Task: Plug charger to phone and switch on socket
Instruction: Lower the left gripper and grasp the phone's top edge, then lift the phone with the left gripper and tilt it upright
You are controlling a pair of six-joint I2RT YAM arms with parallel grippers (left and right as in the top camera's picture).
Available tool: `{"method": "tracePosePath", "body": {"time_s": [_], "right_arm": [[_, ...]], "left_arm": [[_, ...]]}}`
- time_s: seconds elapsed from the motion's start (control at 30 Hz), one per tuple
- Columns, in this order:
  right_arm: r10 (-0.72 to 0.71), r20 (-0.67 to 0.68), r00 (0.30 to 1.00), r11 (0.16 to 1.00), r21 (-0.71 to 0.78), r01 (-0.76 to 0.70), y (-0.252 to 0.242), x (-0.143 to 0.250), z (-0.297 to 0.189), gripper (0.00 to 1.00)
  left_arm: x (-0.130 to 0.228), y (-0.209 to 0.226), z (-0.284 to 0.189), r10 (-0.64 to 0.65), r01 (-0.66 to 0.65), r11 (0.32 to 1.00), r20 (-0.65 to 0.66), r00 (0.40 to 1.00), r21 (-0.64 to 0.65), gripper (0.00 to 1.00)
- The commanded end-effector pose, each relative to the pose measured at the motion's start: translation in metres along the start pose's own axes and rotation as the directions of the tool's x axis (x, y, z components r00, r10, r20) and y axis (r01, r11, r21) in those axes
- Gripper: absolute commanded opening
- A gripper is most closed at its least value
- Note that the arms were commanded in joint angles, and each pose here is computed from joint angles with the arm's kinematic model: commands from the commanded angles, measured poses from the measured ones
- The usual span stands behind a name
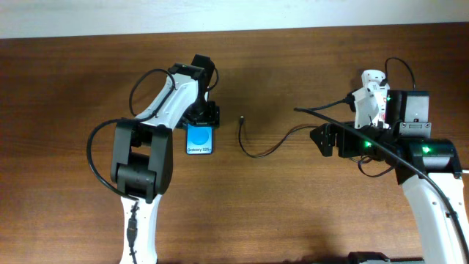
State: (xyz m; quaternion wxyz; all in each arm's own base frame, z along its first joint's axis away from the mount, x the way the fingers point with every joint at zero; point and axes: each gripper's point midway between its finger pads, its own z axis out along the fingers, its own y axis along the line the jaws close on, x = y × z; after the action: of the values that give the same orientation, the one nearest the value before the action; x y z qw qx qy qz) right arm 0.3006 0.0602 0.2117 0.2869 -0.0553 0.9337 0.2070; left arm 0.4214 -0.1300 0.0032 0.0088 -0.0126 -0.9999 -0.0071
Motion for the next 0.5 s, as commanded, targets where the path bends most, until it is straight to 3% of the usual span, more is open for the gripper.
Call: {"method": "tracePosePath", "body": {"time_s": [0.0,0.3,0.4,0.47], "right_arm": [[-0.019,0.014,1.0,1.0,-0.01,0.019,0.005,-0.006,-0.003,0.98],[-0.019,0.014,1.0,1.0,-0.01,0.019,0.005,-0.006,-0.003,0.98],[-0.019,0.013,1.0,1.0,-0.01,0.019,0.005,-0.006,-0.003,0.98],[-0.018,0.013,1.0,1.0,-0.01,0.019,0.005,-0.006,-0.003,0.98]], "left_arm": [[-0.008,-0.002,-0.013,-0.004,0.004,1.0,0.011,1.0,-0.005,0.72],[-0.022,-0.005,-0.051,-0.005,0.004,1.0,0.054,0.999,0.008,0.69],[-0.025,-0.006,-0.06,-0.005,0.004,1.0,0.07,0.998,0.013,0.51],[-0.028,-0.007,-0.065,-0.006,0.005,1.0,0.082,0.997,0.017,0.29]]}}
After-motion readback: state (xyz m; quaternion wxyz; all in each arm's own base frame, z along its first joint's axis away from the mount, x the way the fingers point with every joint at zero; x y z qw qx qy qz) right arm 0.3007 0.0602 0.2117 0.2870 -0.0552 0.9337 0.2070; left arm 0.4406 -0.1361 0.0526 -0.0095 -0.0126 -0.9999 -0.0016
